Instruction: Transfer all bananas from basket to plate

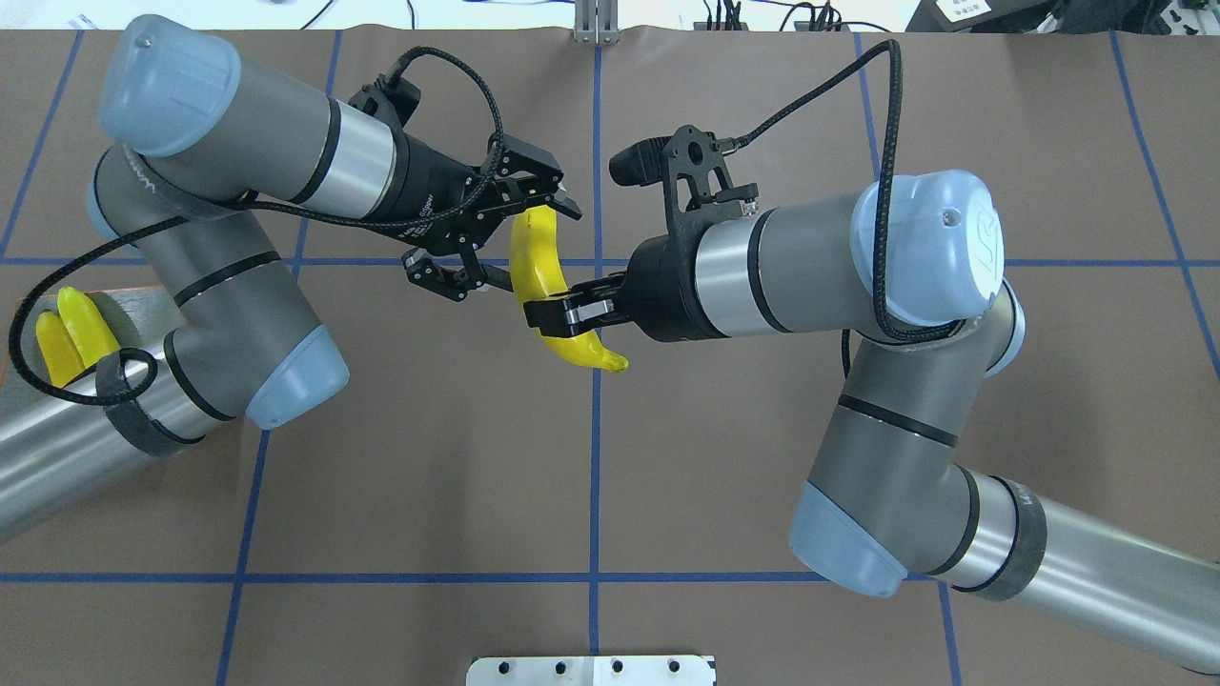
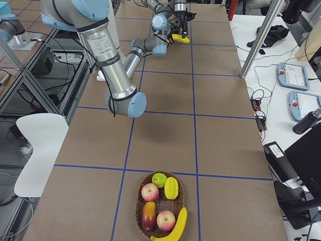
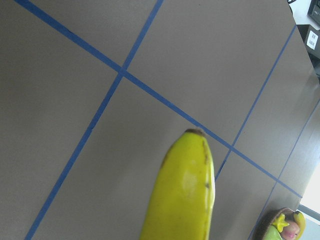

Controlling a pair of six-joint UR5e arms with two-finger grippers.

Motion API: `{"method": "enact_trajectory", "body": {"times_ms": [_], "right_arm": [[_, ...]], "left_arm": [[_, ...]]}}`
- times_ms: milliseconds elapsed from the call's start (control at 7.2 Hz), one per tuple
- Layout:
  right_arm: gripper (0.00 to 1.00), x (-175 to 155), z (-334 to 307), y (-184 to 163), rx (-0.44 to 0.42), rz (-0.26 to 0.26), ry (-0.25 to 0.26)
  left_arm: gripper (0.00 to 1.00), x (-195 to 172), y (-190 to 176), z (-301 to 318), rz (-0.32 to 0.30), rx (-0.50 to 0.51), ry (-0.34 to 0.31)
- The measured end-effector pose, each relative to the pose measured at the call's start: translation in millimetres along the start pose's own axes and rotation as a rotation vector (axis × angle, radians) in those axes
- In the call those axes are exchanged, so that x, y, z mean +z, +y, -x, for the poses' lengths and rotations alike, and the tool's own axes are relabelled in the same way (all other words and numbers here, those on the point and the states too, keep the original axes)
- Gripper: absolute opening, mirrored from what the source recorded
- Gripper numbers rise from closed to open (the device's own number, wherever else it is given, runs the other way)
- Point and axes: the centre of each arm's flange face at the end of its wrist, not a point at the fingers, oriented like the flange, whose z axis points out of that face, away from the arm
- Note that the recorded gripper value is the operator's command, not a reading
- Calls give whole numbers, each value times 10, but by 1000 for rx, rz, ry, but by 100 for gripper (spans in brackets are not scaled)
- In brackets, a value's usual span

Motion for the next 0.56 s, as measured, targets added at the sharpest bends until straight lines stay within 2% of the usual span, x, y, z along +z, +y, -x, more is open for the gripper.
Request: {"method": "enact_trajectory", "body": {"times_ms": [139,278,417,556], "right_arm": [[0,-9,-3,4,-1,-4,-6],[0,-16,-6,5,-3,-7,-9],[69,-19,-6,4,-4,-8,-11],[100,-19,-5,4,-6,-8,-11]], "left_arm": [[1,-5,4,0,1,0,1],[0,-10,9,2,2,-1,3],[0,-16,16,8,4,3,6],[0,-23,23,11,8,9,12]]}}
